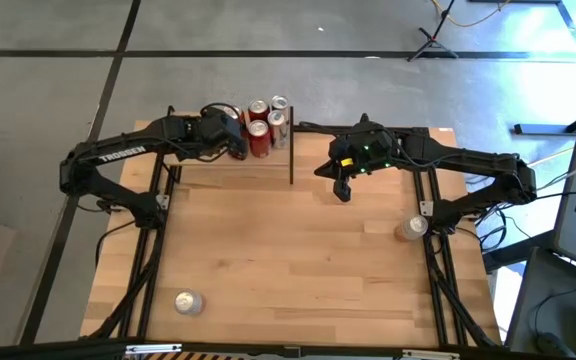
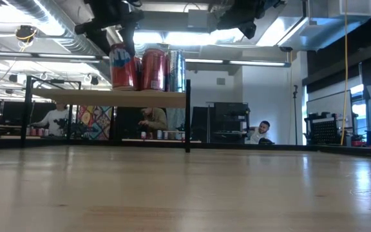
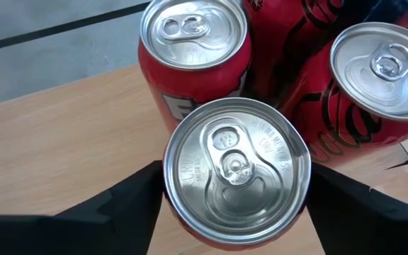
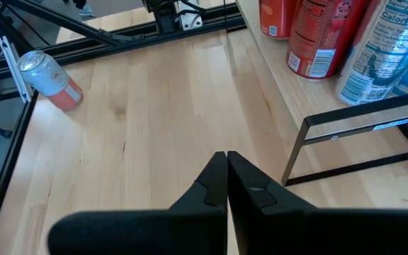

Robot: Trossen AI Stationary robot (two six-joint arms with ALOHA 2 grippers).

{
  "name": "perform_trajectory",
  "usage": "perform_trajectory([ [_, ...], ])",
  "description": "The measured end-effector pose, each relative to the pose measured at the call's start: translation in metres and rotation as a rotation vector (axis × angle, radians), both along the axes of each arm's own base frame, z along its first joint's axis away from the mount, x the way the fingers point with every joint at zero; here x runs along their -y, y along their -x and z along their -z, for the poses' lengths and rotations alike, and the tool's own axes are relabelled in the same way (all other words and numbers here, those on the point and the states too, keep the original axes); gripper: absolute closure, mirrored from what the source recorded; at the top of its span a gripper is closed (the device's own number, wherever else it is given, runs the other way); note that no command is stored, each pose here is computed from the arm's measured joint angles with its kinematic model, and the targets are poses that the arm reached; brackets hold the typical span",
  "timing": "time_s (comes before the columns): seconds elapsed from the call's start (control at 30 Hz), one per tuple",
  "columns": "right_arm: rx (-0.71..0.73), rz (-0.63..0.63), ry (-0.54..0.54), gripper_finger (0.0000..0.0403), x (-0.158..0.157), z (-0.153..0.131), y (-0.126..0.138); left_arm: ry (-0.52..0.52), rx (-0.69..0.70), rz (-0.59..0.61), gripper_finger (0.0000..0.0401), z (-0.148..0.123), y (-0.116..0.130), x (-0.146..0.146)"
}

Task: Place canned beverage on shelf
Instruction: Put the red soda can on the shelf aligned with the other red soda can, then put the top orange/white soda can on the shelf

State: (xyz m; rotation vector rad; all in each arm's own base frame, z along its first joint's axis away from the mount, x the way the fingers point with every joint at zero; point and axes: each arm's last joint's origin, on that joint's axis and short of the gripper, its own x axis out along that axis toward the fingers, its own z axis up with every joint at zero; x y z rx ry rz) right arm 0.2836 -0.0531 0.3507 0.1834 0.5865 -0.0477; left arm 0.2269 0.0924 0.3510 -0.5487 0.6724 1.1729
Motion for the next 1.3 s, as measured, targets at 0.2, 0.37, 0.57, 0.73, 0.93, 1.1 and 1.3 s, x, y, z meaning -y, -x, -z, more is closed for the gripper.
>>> perform_trajectory([
  [0.2,-0.001,0.0,0.0,0.0403,0.0,0.0,0.0,-0.005,0.006,-0.002,0.0069,-0.001,0.0,0.0],
  [0.37,-0.004,0.0,-0.001,0.0403,0.0,0.0,0.0,-0.003,0.005,-0.001,0.0056,-0.001,0.0,0.0],
  [0.57,-0.021,0.0,-0.004,0.0403,0.0,0.002,0.001,-0.005,0.035,0.008,0.0055,-0.008,0.007,0.004],
  [0.73,-0.022,0.0,-0.004,0.0403,0.0,0.002,0.001,0.006,0.089,0.026,0.0055,-0.016,0.016,0.007],
  [0.93,-0.003,0.0,0.0,0.0403,0.0,0.0,0.0,0.014,0.143,0.139,0.0054,-0.029,0.027,0.013],
  [1.1,0.016,0.001,0.004,0.0403,0.0,-0.001,-0.001,-0.012,0.252,0.212,0.0054,-0.043,0.035,0.022],
  [1.3,0.055,0.004,0.019,0.0403,0.001,-0.005,-0.002,-0.062,0.301,0.302,0.0054,-0.055,0.043,0.035],
])
